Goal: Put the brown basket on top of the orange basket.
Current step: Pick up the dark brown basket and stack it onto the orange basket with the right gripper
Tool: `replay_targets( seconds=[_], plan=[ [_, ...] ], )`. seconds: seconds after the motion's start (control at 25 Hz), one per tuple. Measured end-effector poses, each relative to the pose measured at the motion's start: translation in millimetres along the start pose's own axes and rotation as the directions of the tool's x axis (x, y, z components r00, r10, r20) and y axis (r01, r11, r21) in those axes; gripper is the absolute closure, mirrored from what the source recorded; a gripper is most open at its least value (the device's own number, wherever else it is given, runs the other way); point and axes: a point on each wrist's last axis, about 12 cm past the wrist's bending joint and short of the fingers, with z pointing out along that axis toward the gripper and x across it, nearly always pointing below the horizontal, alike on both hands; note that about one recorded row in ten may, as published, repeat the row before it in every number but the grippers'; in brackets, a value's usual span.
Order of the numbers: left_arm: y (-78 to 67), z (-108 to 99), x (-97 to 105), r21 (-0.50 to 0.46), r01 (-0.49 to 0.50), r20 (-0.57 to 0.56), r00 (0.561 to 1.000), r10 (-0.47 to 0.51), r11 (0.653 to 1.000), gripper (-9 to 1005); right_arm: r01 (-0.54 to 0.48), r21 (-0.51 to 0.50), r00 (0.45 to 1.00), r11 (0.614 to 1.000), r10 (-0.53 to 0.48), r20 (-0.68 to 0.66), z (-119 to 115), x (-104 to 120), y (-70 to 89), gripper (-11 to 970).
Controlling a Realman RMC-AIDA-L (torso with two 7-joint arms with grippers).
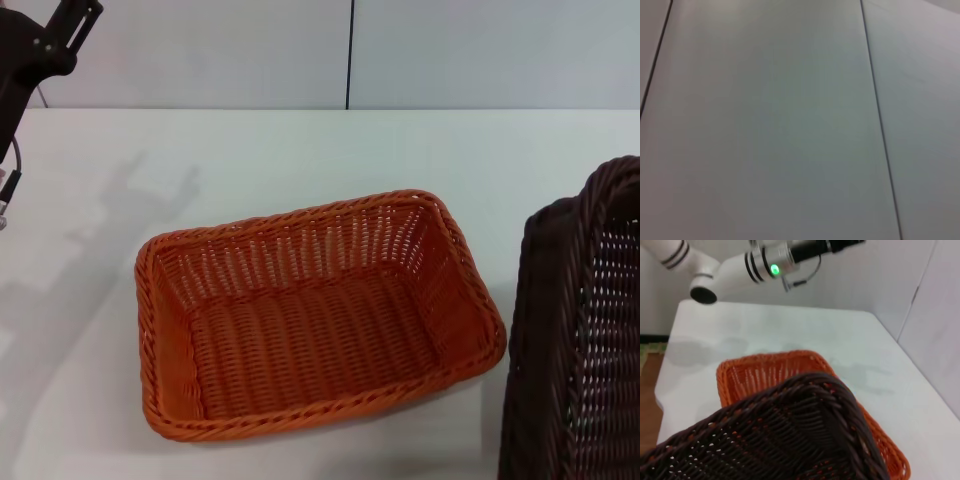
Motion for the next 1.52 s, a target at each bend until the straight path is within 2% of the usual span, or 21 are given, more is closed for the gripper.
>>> replay_targets(
  seconds=[0.2, 0.6, 0.92, 1.24, 1.36, 1.52],
  plan=[
    [2.5, -0.2, 1.5, -0.018, -0.001, -0.015, 1.000, 0.001, 1.000, 183, 0.002, -0.001, 0.998, 1.000, -0.002, 0.059, -0.8, -2.9, -2.1, 795],
    [5.1, 4.4, 1.7, -0.025, -0.007, -0.022, 1.000, 0.007, 1.000, 183, 0.007, -0.029, 0.950, 1.000, 0.002, 0.311, -0.8, -8.1, -4.7, 794],
    [4.0, 14.7, 5.4, -0.020, -0.012, -0.050, 0.999, 0.011, 1.000, 183, -0.015, -0.013, 0.900, 1.000, 0.019, 0.435, 30.6, -12.5, -4.4, 794],
    [0.8, 23.0, 8.8, -0.004, -0.054, -0.072, 0.996, 0.053, 0.999, 183, -0.035, 0.028, 0.826, 0.999, 0.013, 0.563, 58.7, -11.6, 1.7, 795],
    [0.3, 23.8, 9.7, -0.001, -0.055, -0.079, 0.995, 0.055, 0.998, 183, -0.069, 0.043, 0.782, 0.997, 0.027, 0.623, 68.1, -6.2, 5.5, 795],
    [0.4, 25.5, 11.0, -0.003, -0.056, -0.091, 0.994, 0.055, 0.998, 183, -0.120, 0.112, 0.710, 0.986, 0.007, 0.704, 80.4, 6.0, 15.2, 795]
  ],
)
